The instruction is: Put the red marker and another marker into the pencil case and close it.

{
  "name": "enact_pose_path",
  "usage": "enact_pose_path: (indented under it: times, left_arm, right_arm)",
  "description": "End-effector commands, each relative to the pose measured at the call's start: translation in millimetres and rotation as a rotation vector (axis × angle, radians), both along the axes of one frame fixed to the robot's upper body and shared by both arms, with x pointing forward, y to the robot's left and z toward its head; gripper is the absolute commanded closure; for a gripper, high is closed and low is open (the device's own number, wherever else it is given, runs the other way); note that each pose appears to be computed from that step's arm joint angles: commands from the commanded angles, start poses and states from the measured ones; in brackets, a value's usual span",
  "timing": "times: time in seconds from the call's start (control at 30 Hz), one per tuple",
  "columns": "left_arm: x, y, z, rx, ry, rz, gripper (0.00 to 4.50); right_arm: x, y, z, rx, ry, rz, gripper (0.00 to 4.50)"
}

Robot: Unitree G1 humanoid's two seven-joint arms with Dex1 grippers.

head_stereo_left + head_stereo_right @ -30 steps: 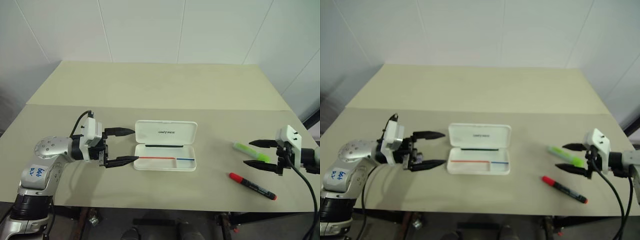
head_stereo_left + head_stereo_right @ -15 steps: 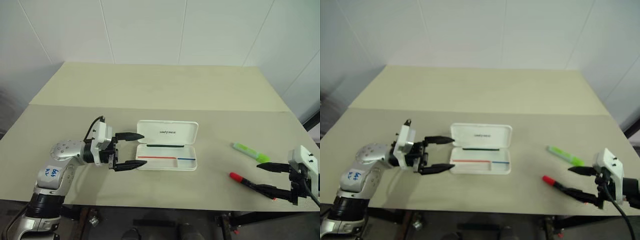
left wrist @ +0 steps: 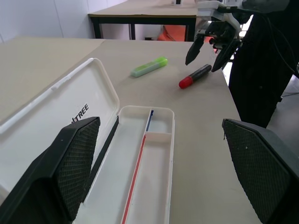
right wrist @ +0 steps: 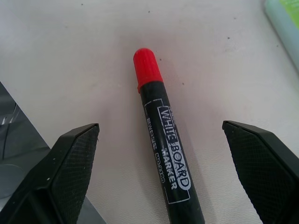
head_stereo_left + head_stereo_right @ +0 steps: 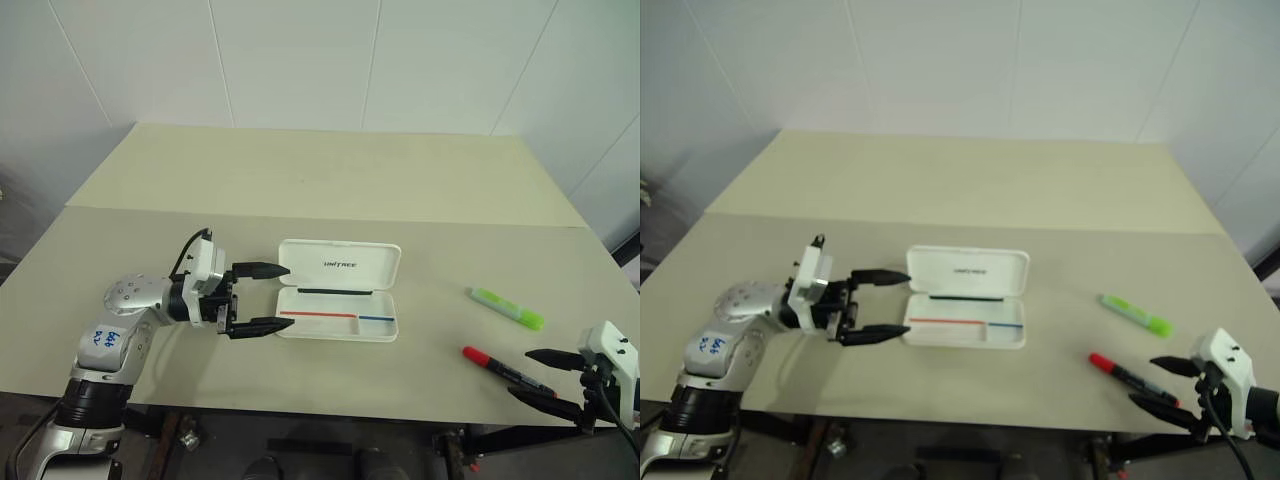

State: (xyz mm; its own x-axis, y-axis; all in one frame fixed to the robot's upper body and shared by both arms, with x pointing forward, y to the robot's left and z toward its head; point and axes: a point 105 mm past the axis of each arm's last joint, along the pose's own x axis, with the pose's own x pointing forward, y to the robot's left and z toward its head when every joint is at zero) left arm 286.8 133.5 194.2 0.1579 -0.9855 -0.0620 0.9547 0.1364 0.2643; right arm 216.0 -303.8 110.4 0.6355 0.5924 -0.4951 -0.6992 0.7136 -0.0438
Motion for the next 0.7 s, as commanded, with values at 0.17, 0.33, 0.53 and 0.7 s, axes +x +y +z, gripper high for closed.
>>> enact_pose_path:
  times: [0.17,0.33,0.53,0.7]
  left_arm:
    - [3.3,2.8,11.6,0.011,-0.053,0.001,0.00]
    - [5.5,5.0,15.1,0.018,-0.068,-0.002,0.00]
    - [4.9,9.7,15.9,0.036,-0.074,-0.005,0.00]
    - [5.9,11.3,16.8,0.047,-0.078,-0.013,0.00]
  right_arm:
    - [3.8,-4.4,-11.8,-0.018,0.021,0.054,0.03]
    - [0.8,0.2,-22.2,-0.014,0.061,0.109,0.41]
    - [4.0,5.6,-23.2,-0.007,0.037,0.133,2.38]
    - [11.0,10.6,-21.3,-0.006,0.006,0.157,3.94]
